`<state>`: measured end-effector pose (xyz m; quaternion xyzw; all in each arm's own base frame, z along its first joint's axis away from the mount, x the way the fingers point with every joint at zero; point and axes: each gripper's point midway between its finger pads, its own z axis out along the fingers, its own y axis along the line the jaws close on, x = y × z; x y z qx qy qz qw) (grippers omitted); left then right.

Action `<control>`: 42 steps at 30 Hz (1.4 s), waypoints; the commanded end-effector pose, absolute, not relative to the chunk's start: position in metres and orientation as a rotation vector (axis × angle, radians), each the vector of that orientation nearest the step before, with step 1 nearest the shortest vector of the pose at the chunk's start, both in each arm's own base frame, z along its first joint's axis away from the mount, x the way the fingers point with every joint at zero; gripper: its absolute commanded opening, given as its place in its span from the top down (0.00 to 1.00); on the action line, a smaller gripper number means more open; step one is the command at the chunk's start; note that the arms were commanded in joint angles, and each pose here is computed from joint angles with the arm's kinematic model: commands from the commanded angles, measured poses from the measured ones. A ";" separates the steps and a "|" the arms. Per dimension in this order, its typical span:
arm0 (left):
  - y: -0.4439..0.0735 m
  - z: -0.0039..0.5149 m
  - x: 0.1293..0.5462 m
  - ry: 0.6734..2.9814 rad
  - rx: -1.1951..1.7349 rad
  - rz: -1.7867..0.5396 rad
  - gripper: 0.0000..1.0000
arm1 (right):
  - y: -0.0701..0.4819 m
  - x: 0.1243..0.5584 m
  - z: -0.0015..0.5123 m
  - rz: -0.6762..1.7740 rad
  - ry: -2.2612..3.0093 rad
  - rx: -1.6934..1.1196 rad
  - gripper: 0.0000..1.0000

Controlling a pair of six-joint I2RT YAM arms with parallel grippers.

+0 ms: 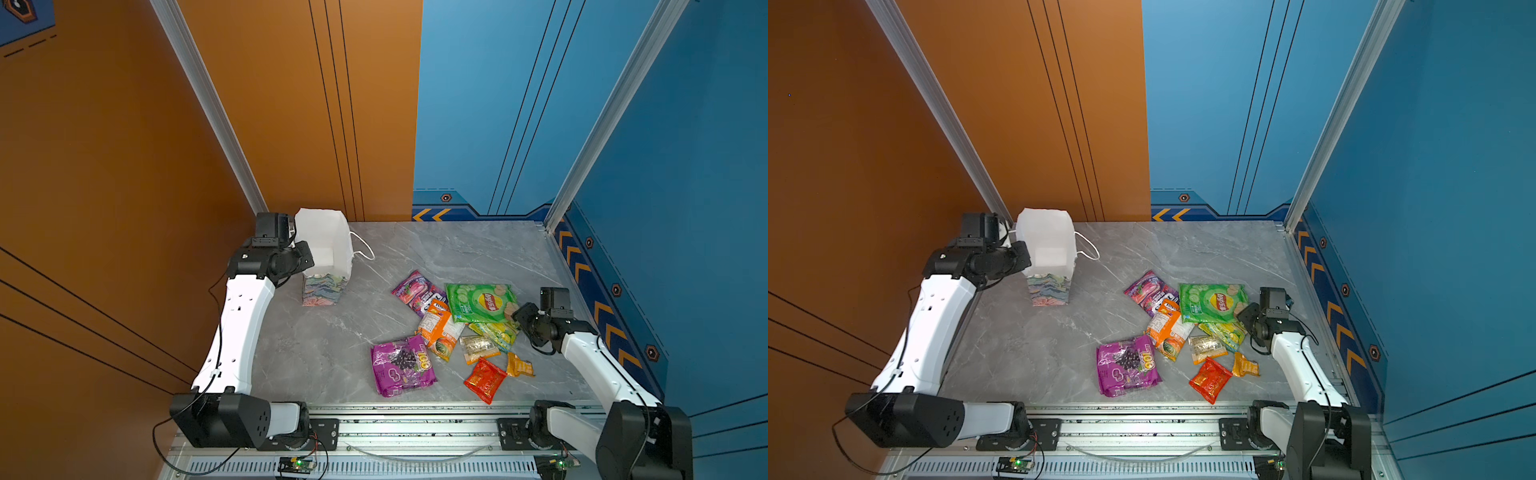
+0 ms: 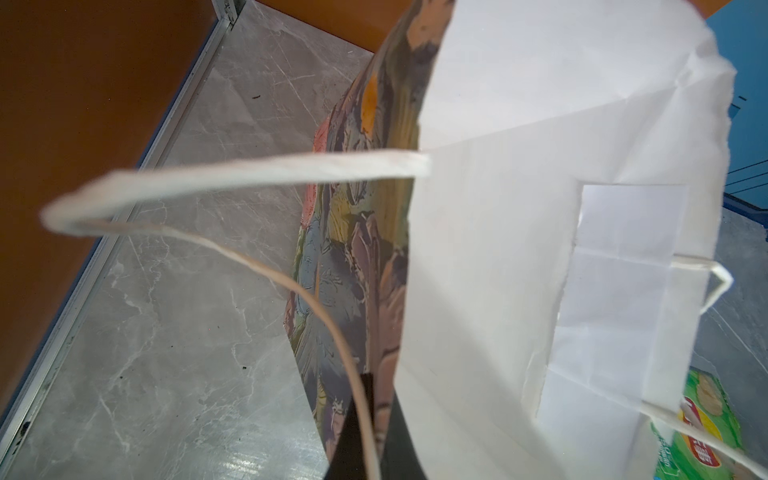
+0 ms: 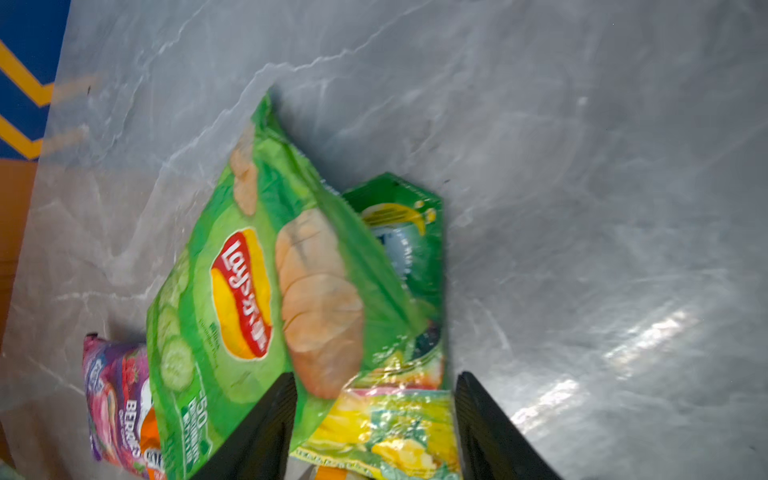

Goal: Place the snacks into the paper bag
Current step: 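Close the right gripper on the Lay's bag's edge and lift it, then carry the Lay's bag with the right gripper over the paper bag opening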

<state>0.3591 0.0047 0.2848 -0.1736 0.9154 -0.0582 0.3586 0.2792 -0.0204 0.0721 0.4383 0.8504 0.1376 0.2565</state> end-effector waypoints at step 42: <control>-0.063 0.273 0.374 2.470 -0.333 -0.525 1.00 | 0.025 0.371 0.184 0.684 2.097 0.983 1.00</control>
